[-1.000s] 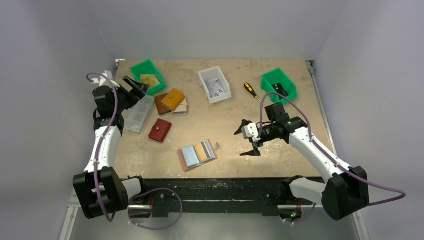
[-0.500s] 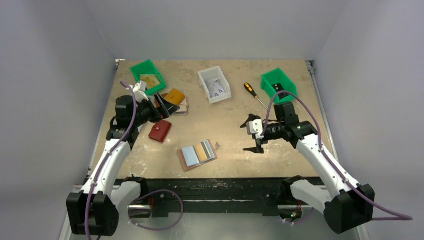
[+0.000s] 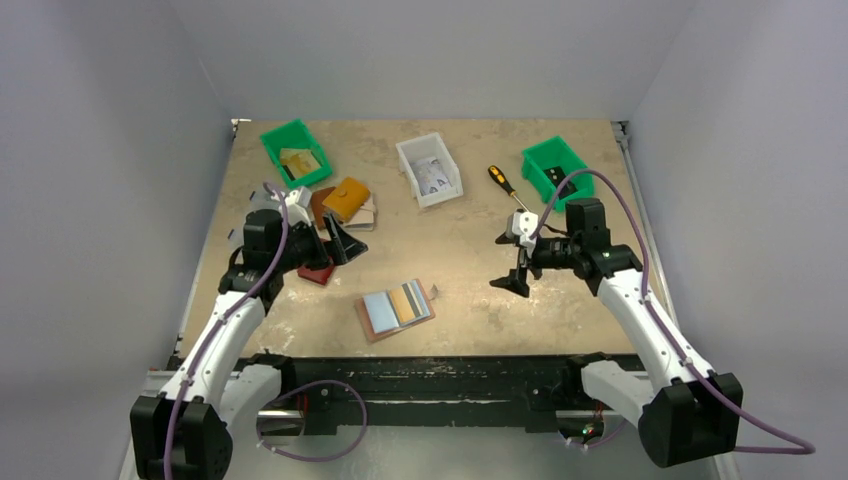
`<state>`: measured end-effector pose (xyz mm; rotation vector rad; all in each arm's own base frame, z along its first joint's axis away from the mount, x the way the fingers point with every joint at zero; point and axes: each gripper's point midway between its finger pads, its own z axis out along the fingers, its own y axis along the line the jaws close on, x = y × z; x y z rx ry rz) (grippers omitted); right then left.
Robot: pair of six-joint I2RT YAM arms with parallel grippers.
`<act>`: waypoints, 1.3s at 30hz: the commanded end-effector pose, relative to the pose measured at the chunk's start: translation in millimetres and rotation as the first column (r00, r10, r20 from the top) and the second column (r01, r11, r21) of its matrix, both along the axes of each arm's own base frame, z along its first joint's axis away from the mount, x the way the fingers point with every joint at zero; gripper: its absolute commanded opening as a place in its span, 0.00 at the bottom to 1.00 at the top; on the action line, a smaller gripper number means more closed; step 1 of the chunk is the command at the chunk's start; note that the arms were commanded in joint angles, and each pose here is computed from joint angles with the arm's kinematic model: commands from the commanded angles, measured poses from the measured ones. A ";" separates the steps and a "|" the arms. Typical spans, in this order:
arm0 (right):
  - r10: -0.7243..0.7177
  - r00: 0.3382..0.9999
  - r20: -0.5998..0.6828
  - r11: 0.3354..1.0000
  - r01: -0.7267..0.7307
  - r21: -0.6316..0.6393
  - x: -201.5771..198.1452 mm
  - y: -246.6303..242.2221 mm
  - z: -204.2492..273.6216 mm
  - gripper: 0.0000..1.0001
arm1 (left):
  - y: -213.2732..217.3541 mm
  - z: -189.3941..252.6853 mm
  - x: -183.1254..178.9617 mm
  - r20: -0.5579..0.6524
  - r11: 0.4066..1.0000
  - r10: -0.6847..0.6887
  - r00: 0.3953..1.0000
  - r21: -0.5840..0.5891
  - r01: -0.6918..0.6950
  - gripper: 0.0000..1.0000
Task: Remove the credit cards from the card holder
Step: Remove the credit card from the card holder.
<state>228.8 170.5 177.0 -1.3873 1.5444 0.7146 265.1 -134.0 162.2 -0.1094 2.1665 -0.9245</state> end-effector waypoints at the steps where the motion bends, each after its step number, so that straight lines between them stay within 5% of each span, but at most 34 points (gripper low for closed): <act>1: -0.021 1.000 -0.021 0.998 0.023 0.055 3.1 4.9 10.5 0.99 | -4.4 4.8 -2.2 0.045 0.999 -0.045 0.998 0.010 0.045 0.93; 15: 0.062 0.966 -0.250 0.996 -0.045 0.076 7.0 19.7 23.9 0.99 | -68.1 1.3 -42.3 0.033 0.969 -0.225 0.974 -0.096 0.227 0.89; 29: 0.036 0.925 -0.379 0.989 0.023 0.148 24.3 71.9 33.1 0.99 | -114.9 -10.2 -76.2 0.032 0.972 -0.138 0.990 -0.188 0.141 0.84; 39: -0.052 0.877 -0.477 0.984 0.128 0.127 28.1 85.3 -6.5 0.97 | -131.7 -36.9 -78.4 0.017 0.995 -0.053 0.998 -0.083 0.054 0.77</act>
